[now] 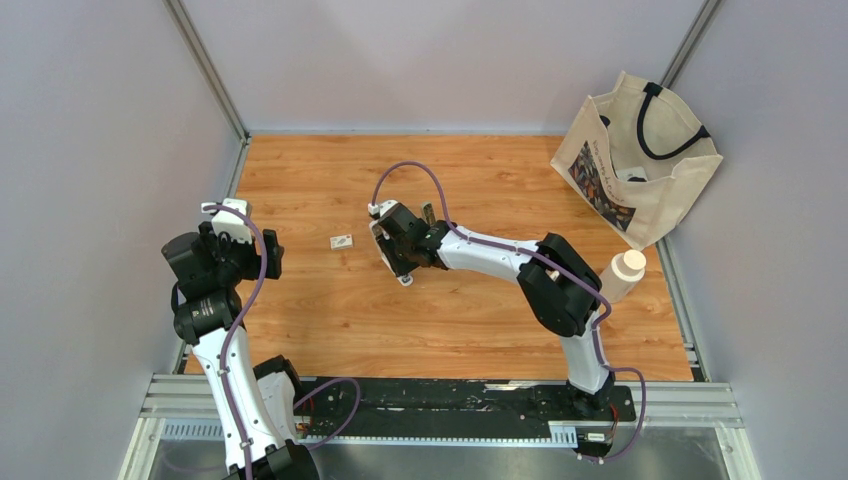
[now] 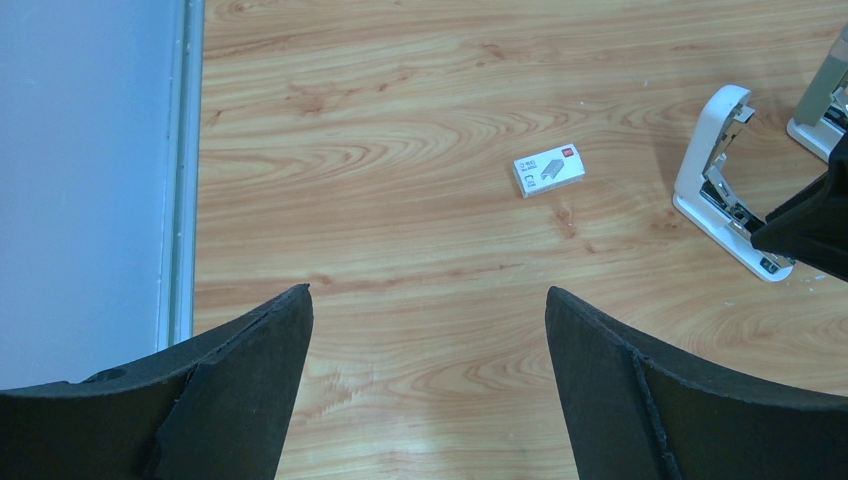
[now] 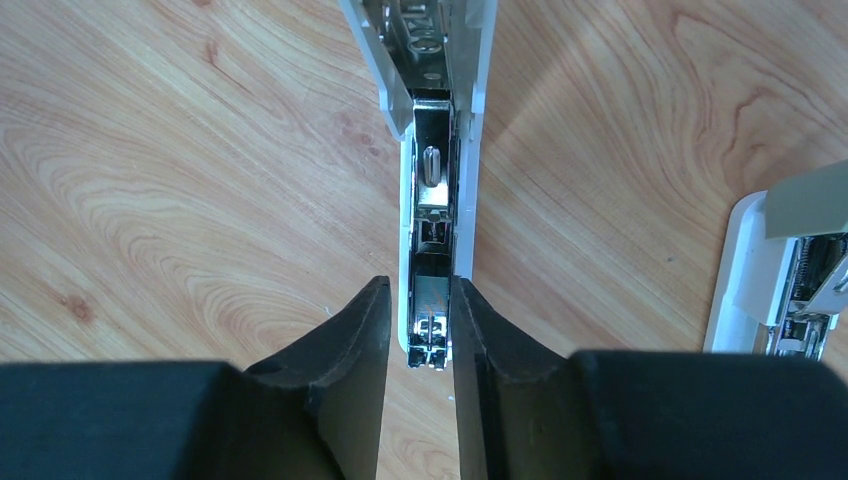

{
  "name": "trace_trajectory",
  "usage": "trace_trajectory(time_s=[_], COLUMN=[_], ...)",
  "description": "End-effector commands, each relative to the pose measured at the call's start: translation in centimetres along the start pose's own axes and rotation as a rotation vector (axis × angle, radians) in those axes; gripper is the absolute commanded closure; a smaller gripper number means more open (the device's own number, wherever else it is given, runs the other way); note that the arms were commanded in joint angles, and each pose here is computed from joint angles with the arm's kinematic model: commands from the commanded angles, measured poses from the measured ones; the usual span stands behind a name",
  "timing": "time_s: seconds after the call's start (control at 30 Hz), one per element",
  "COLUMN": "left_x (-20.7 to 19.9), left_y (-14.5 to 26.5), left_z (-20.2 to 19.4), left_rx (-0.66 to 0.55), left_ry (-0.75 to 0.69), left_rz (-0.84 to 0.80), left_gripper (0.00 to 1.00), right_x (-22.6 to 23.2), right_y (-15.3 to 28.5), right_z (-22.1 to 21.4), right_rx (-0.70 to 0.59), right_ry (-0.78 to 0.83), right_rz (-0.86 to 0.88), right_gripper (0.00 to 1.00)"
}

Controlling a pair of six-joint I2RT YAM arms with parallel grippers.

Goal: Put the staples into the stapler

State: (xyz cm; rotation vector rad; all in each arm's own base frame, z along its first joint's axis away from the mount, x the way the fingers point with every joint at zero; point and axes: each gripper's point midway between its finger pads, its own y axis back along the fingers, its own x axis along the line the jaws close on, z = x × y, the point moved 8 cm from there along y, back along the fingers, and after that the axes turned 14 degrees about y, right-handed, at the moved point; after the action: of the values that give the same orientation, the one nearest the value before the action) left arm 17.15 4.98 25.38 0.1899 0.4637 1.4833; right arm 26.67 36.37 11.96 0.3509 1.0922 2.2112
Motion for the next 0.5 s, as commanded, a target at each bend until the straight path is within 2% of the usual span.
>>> trace_trajectory(time_s=[0.0,0.27,0.47], left_x=[0.2,0.1,-0.8], left_y=[-0.1,0.0,0.9], left_z=[0.4,0.5,2.0], left_rx=[-0.027,-0.030,-0.054], left_ry=[-0.032,-0.034,-0.042], left_rz=[-0.005,-0.008,-0.049], left_gripper=[0.06,0.06,0.06], right_x=[-0.1,-0.5,-1.0], right_y=[0.6,2.1,5.5], right_z=[1.8,3.1,3.5], right_rx=[-0.061,-0.106,-0.182], right_ry=[0.014,0.053,0.201], right_rz=[-0.023,-0.045,-0.019], right_gripper=[0.67,0.61,0.55])
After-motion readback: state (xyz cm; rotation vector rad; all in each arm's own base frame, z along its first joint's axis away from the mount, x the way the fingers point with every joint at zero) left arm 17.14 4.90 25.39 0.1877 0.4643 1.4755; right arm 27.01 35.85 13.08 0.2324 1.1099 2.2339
